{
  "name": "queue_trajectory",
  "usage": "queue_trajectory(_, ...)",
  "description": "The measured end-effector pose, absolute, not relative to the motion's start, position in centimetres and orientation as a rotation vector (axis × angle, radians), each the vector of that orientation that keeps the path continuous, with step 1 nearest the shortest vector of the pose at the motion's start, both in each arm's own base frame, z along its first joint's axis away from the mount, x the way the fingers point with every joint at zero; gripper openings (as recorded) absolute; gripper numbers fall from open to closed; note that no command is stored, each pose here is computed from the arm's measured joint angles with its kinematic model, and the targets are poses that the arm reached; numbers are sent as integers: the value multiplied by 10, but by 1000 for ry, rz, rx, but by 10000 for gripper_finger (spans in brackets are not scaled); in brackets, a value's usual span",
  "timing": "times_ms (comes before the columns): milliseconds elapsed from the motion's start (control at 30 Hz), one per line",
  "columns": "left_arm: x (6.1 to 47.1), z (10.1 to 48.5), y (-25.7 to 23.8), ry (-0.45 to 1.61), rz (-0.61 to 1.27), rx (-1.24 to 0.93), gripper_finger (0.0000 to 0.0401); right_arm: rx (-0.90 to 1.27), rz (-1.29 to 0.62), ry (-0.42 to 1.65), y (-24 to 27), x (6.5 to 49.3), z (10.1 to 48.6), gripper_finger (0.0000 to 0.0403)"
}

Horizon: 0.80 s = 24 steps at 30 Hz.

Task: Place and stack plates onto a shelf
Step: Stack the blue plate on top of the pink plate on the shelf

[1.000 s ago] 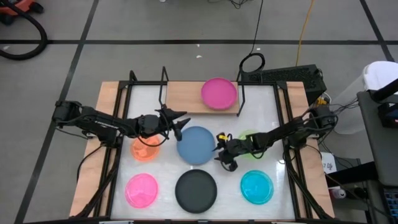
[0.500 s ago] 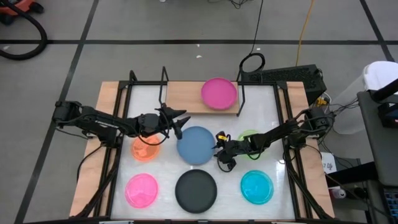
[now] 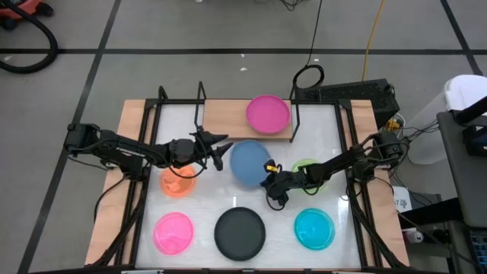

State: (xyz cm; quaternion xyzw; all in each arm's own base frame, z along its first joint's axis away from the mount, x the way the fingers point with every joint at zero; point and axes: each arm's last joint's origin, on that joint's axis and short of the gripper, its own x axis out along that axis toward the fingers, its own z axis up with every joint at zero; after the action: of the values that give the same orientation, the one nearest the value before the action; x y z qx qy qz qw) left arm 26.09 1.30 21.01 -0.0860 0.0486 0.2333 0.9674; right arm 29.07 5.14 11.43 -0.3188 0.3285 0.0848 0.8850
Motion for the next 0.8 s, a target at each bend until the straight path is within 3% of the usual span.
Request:
queue_trajectory(267,261,210,13,97,486,-172,189,-720,194,647,56,289,123,2)
queue_trajectory(533,260,213,15,58,543,-185,189,-824,-69,553,48,277,176,1)
queue_trajectory(800,261,224,14,-73,531,-292,189,-799,-275,485,-8,274,224,1)
